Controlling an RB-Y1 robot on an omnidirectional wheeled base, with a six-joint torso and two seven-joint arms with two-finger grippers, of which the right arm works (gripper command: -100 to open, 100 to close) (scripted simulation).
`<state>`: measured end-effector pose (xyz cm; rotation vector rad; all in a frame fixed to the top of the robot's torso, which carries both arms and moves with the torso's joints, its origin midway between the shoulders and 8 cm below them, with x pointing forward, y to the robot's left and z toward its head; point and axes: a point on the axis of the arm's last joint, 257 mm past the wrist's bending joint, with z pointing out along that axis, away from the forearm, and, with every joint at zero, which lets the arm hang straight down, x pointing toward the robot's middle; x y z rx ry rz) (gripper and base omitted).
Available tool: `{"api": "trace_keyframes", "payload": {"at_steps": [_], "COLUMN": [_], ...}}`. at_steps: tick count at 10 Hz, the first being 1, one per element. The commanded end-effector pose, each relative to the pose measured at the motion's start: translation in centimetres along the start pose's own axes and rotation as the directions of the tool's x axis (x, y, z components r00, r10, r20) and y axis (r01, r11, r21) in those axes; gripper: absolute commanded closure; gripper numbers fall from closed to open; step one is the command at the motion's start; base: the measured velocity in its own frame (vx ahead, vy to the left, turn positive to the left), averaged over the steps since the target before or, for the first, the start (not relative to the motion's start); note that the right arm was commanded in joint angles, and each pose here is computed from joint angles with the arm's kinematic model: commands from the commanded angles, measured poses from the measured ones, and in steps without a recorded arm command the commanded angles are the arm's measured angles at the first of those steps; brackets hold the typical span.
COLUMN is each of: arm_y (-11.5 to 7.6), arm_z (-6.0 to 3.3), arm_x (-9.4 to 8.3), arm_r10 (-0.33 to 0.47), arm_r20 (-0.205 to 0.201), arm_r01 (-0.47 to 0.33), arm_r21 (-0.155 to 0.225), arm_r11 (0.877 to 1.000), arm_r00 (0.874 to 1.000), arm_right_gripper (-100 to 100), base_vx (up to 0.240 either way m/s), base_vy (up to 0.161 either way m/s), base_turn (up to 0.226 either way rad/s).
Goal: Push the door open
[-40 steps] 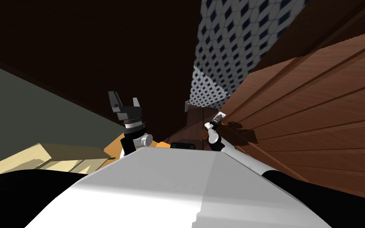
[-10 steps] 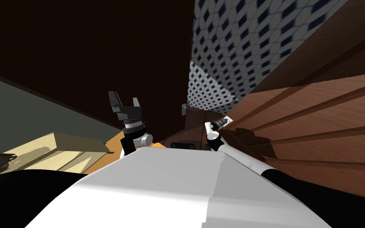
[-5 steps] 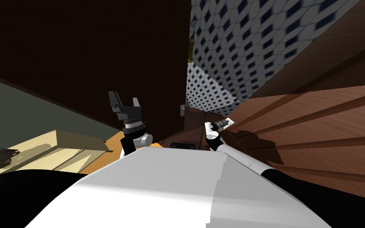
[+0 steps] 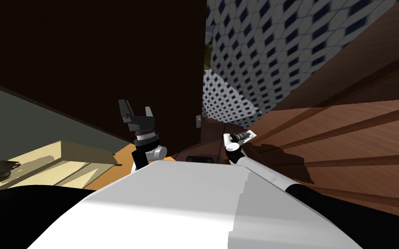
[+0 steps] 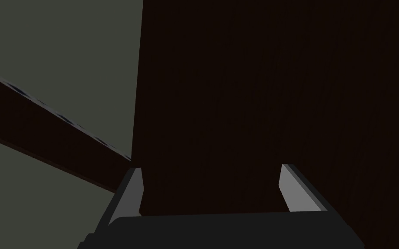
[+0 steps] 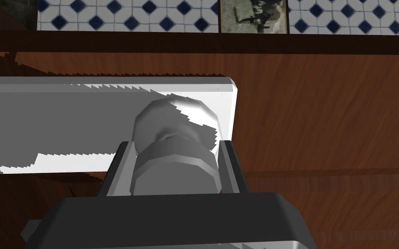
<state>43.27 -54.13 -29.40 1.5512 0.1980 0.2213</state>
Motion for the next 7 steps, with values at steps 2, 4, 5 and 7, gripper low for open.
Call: {"api": "trace_keyframes", "payload": {"at_steps": [2, 4, 5, 7], "arm_y": [-0.5, 0.8, 0.8, 1.3], "arm_z": [-0.38, 1.54, 1.54, 2.19], "arm_x": [-0.7, -3.6, -3.6, -5.9], "arm_r10": [-0.006, -0.006, -0.006, -0.004], "arm_r20": [0.025, 0.117, 0.117, 0.194], "arm_r01": [0.006, 0.008, 0.008, 0.009], "arm_r21": [0.011, -0.018, -0.018, -0.026], "arm_r11": [1.0, 1.0, 1.0, 1.0], "arm_r00": [1.0, 0.993, 0.993, 0.981], "arm_right_gripper": [100, 100, 100, 100], "base_vx": [0.059, 0.058, 0.075, 0.114], "base_vy": [-0.106, -0.163, -0.134, -0.162], "base_turn": [0.058, 0.075, 0.005, 0.032]}}
